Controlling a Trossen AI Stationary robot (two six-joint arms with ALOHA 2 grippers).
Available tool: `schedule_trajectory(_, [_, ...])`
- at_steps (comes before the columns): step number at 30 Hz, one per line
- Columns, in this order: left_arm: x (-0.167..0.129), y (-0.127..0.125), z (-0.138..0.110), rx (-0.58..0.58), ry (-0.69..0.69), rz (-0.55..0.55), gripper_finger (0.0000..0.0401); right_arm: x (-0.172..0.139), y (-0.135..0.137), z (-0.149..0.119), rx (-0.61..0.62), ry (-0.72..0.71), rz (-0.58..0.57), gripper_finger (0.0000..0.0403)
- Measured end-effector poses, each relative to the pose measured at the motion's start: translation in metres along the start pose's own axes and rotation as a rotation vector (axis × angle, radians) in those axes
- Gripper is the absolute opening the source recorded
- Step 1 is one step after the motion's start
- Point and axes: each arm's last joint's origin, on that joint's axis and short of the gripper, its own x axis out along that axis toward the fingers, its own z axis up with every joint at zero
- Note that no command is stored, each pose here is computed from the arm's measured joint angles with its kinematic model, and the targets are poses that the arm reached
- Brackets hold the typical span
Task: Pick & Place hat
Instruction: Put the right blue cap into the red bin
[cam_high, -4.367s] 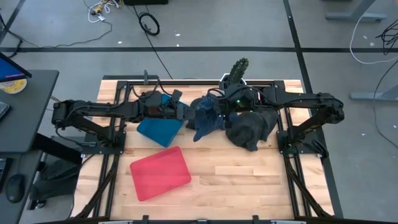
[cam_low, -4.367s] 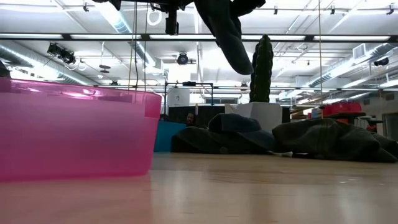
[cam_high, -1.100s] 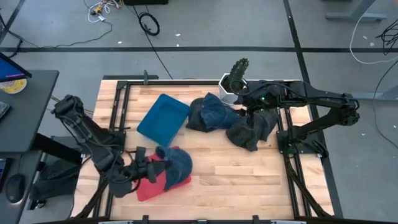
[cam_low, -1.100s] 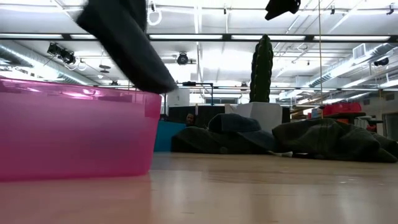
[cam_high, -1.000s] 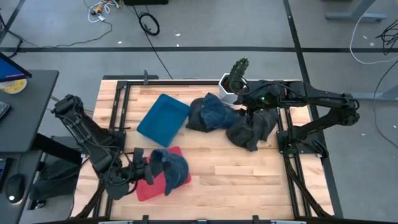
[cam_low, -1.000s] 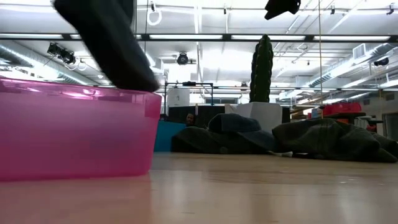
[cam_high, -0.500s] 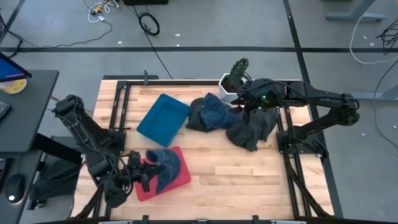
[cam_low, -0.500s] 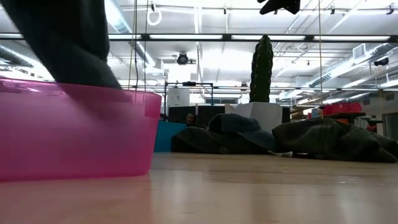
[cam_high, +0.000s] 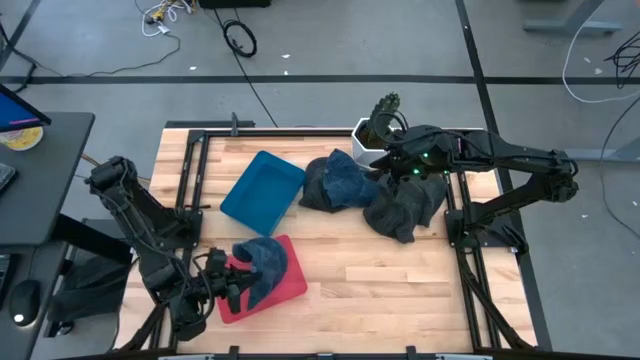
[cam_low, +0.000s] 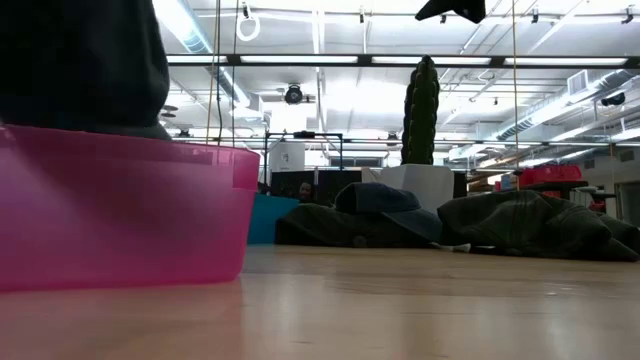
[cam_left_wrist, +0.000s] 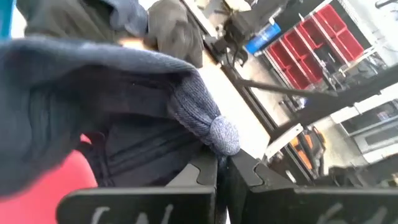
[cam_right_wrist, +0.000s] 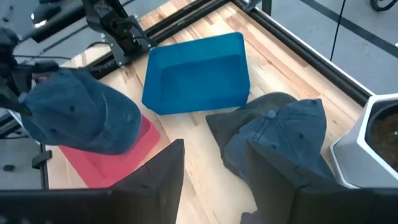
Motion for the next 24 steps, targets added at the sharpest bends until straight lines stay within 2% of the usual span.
schedule_trajectory(5, [-0.008, 0.002, -0.014, -0.059, 0.048, -0.014, 0.0007, 0.000, 0.001, 0.002, -0.011, -0.019, 0.009, 0.0170])
schedule_trajectory(11, [-0.015, 0.003, -0.019, -0.060, 0.070, -0.028, 0.0007, 0.003, 0.002, 0.003, -0.098, -0.029, 0.012, 0.0170])
schedule_trajectory(19, [-0.005, 0.004, -0.016, -0.063, 0.130, 0.023, 0.0007, 0.006, 0.002, 0.003, -0.168, -0.015, 0.007, 0.0170])
schedule_trajectory(24, [0.011, 0.007, -0.013, -0.049, 0.091, 0.074, 0.0007, 0.006, 0.002, 0.003, -0.195, -0.015, 0.008, 0.0170])
